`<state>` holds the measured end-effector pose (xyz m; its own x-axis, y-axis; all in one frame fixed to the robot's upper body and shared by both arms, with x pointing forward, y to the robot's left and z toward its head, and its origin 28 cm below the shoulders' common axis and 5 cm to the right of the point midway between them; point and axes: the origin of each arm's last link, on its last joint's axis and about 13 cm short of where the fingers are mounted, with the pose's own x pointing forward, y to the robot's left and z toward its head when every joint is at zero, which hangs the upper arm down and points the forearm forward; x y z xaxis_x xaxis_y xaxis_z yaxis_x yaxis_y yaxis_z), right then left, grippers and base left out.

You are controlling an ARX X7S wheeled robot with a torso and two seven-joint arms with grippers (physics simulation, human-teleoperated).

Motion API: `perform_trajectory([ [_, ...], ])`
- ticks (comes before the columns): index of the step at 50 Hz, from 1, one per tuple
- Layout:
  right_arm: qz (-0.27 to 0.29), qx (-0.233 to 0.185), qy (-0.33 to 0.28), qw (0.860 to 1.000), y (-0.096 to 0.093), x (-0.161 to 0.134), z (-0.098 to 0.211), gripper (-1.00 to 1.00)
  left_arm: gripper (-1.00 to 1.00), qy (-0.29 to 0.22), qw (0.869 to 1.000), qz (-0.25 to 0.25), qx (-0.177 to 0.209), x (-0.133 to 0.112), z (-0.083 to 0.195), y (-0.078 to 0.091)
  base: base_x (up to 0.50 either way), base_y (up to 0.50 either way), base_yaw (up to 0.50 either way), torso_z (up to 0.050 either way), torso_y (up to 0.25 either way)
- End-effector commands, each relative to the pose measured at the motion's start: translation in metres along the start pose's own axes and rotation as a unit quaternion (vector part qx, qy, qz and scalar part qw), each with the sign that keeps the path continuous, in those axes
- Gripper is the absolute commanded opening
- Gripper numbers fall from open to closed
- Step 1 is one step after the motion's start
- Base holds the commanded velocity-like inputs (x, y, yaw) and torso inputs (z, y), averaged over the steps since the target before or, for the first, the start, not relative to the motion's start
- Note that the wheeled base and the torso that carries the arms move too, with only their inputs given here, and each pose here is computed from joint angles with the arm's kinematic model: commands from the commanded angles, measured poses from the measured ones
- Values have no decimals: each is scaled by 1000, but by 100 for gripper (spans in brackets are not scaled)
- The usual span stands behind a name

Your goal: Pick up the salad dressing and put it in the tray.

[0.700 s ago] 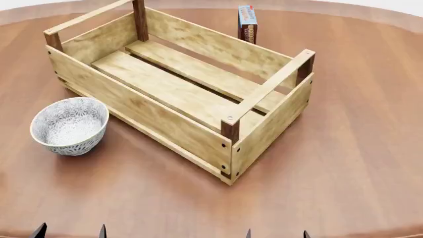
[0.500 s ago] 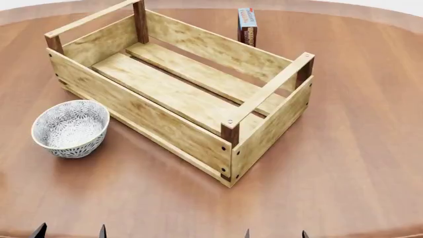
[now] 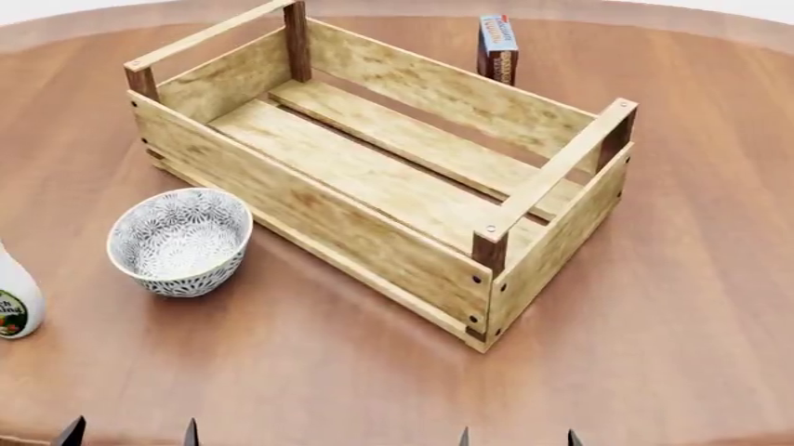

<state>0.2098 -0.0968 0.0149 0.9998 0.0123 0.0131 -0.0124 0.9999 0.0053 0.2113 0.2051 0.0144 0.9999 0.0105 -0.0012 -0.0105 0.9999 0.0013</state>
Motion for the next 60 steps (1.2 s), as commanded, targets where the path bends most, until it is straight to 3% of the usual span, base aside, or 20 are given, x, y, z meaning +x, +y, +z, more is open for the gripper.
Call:
perform_trajectory([
  [1, -1, 1, -5, 1000, 0, 0, 1, 100, 100, 0, 1000, 3, 1, 0, 1, 0, 0, 500, 0, 0, 0],
  [28, 4, -12, 2, 1000, 2, 0, -1, 100, 100, 4, 1000, 0, 10, 0, -2, 0, 0, 480, 0, 0, 0],
  [34, 10, -19, 9, 1000, 2, 2, 2, 100, 100, 41, 999, -8, 6, 1, -1, 0, 0, 0, 0, 0, 0],
  [41, -23, -17, -21, 999, -1, 0, 28, 100, 100, 6, 1000, -28, 2, 0, 28, -1, 42, 0, 0, 0, 0],
  [44, -15, -20, -44, 999, 1, -6, 49, 100, 100, -28, 999, -43, -1, -4, 56, 0, 283, 0, 0, 0, 0],
  [48, -21, 5, -82, 996, -4, -12, 87, 100, 100, -66, 996, -58, 0, -11, 91, 2, 489, 0, 0, 0, 0],
  [52, -23, 7, -116, 993, -7, -16, 117, 100, 100, -96, 993, -68, 7, -16, 112, 3, 500, 0, 0, 0, 0],
  [60, -18, 17, -131, 991, -9, -16, 145, 100, 100, -112, 992, -51, 0, -15, 132, 7, 500, 0, 0, 0, 0],
])
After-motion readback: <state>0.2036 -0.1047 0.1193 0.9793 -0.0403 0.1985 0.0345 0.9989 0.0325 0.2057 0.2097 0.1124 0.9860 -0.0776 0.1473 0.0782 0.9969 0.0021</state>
